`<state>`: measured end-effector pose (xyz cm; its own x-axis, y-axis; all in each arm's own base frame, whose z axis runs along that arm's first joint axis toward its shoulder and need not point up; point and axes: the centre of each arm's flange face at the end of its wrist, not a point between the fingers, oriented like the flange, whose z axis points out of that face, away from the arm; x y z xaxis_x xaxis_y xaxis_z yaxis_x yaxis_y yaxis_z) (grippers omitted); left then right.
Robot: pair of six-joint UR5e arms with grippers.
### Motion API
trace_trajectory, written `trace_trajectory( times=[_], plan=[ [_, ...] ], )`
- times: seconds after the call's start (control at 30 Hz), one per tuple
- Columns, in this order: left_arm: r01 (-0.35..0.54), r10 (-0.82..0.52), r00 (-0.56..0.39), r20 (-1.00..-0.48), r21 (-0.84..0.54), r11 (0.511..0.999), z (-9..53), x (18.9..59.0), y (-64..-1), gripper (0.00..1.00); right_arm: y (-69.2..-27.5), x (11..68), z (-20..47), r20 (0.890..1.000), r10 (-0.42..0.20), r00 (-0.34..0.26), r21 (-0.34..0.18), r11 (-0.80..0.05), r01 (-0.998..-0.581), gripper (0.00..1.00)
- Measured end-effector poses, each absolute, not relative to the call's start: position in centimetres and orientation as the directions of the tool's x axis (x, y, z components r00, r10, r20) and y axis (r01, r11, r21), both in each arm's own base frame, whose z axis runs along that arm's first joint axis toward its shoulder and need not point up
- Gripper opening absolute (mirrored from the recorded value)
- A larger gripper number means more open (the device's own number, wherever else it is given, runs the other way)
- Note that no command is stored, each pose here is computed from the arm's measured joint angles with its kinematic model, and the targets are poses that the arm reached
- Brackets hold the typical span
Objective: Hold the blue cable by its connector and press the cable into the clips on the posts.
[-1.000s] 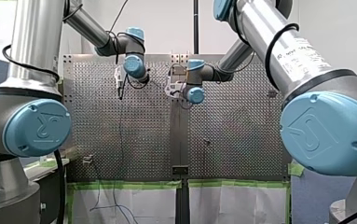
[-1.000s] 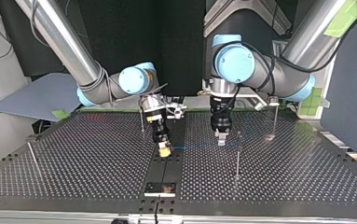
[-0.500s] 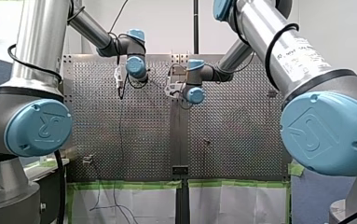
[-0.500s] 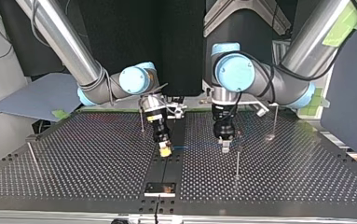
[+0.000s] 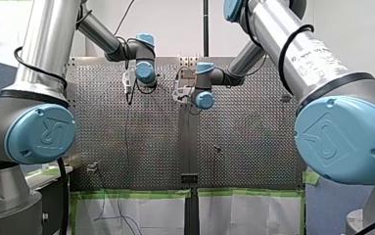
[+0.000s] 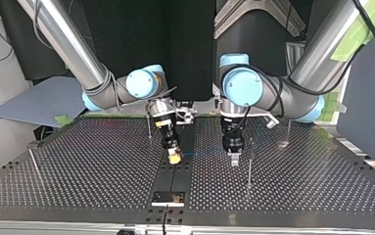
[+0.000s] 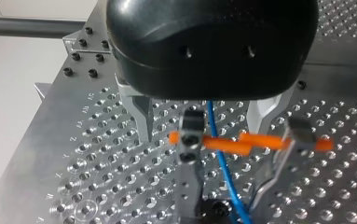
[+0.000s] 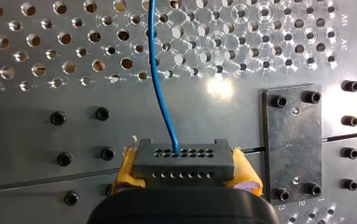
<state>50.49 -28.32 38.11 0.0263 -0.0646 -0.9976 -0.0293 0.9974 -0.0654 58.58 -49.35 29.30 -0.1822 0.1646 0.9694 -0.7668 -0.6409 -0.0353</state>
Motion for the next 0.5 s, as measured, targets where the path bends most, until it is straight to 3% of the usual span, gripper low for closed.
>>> trace_trajectory(
  times=[0.5],
  plan=[
    [-0.034,-0.062,0.038,-0.997,-0.063,0.997,38.71,50.84,-28.69,1.0,-49.25,58.66,29.26,0.97,0.163,-0.182,-0.035,-0.642,-0.766,0.0]
  ],
)
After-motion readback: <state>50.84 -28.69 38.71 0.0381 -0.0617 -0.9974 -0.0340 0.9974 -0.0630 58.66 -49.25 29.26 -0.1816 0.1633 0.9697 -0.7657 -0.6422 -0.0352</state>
